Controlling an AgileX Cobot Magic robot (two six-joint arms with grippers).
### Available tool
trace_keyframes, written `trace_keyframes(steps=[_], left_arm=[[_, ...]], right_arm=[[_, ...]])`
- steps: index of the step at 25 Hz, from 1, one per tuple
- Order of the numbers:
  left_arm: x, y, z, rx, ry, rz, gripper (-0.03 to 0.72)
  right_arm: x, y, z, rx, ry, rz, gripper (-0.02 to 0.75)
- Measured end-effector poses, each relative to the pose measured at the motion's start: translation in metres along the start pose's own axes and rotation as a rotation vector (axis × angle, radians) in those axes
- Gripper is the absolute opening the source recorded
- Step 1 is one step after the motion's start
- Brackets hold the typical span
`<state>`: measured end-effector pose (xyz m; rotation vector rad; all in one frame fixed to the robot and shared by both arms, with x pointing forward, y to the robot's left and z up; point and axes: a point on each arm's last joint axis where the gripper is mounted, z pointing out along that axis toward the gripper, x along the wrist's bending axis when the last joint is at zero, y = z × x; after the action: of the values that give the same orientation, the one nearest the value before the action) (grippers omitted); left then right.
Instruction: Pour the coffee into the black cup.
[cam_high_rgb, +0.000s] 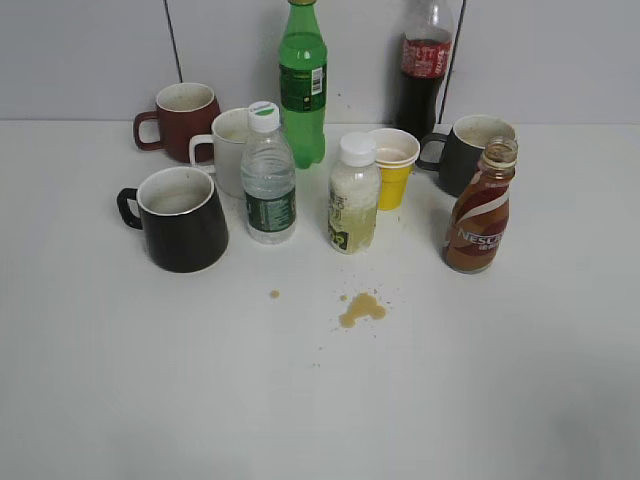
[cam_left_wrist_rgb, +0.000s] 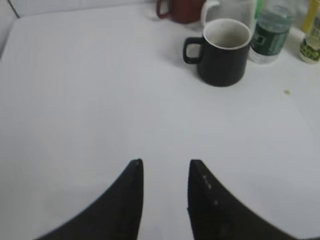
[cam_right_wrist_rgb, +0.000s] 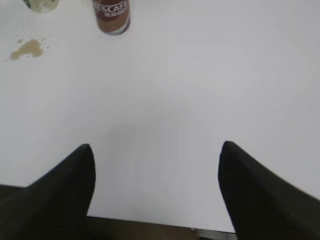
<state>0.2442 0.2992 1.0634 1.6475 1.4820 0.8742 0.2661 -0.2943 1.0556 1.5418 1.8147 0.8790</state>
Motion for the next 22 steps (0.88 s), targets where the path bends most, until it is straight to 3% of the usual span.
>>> trace_keyframes(steps=[4,10,22], left_arm=[[-0.001,-0.007,-0.013,-0.086,0.054,-0.022,0.241],[-0.001,-0.008,-0.013,-0.093,0.058,-0.023,0.241],[-0.001,-0.008,-0.013,-0.093,0.06,-0.022,0.241]], right_arm=[[-0.001,-0.006,-0.011,-0.077,-0.051,0.032,0.573],[0.002,-0.019,-0.028,-0.212,-0.058,0.03,0.573],[0.002,-0.019,-0.029,-0.217,-0.055,0.031,0.573]])
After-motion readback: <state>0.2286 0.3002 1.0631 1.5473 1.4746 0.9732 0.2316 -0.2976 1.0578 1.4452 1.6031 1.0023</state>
